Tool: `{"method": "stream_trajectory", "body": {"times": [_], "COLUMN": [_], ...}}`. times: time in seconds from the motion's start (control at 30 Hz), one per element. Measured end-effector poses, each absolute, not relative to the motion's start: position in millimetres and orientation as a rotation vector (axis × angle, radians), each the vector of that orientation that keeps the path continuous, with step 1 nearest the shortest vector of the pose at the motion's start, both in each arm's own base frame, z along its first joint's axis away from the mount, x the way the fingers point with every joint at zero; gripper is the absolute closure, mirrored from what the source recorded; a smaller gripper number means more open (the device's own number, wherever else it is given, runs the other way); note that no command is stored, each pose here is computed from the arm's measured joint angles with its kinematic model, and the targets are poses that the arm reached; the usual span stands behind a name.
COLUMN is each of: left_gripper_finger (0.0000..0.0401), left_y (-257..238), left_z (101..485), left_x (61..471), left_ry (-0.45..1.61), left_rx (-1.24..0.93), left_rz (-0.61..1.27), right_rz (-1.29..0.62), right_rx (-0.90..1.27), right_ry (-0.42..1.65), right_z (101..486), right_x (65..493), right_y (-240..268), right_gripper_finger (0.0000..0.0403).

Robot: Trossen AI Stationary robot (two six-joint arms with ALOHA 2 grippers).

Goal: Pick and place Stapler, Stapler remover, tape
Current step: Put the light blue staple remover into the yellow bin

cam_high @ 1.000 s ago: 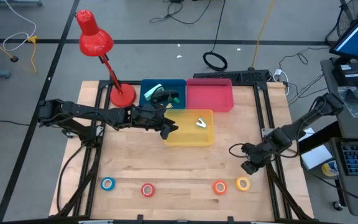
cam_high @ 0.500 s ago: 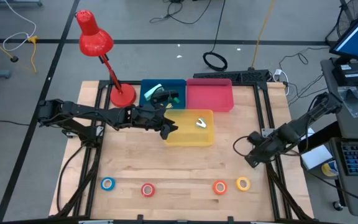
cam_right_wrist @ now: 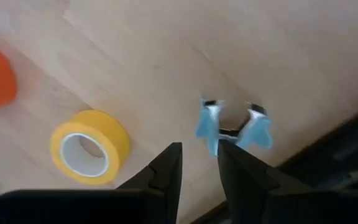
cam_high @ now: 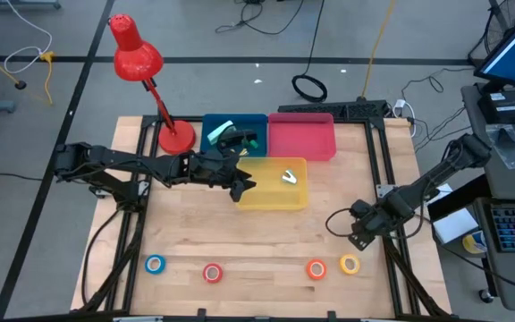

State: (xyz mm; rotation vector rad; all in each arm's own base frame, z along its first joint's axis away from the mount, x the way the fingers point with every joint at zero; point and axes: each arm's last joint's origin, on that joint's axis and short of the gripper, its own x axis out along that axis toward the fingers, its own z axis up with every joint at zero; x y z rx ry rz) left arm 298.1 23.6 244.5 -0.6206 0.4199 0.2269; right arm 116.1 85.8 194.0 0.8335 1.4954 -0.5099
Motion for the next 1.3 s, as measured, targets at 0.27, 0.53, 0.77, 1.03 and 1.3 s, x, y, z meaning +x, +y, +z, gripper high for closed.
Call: {"method": "stream_trajectory", "body": {"times": [0.27,0.53,0.77,1.03,1.3], "left_gripper_finger": [0.0185,0.0185,0.0185,0.0185,0.0185], "left_y": [17,14,14,14,14], "left_z": [248,249,249,249,249], "left_x": [300,301,301,301,301], "left_ry": [0.398,0.390,0.389,0.384,0.382], "left_rx": [-0.471,-0.444,-0.449,-0.526,-0.552], "left_rz": [0.165,0.162,0.163,0.178,0.183], "right_rz": [-0.526,-0.539,-0.567,-0.612,-0.623], "right_rx": [0.808,0.796,0.781,0.759,0.821], "right_ry": [1.512,1.527,1.544,1.564,1.563], "right_z": [187,182,179,172,145], "right_x": [123,126,127,129,125], "right_y": [91,93,93,95,93], "right_gripper_finger": [0.0307,0.0308,0.0305,0.0308,0.0310]}}
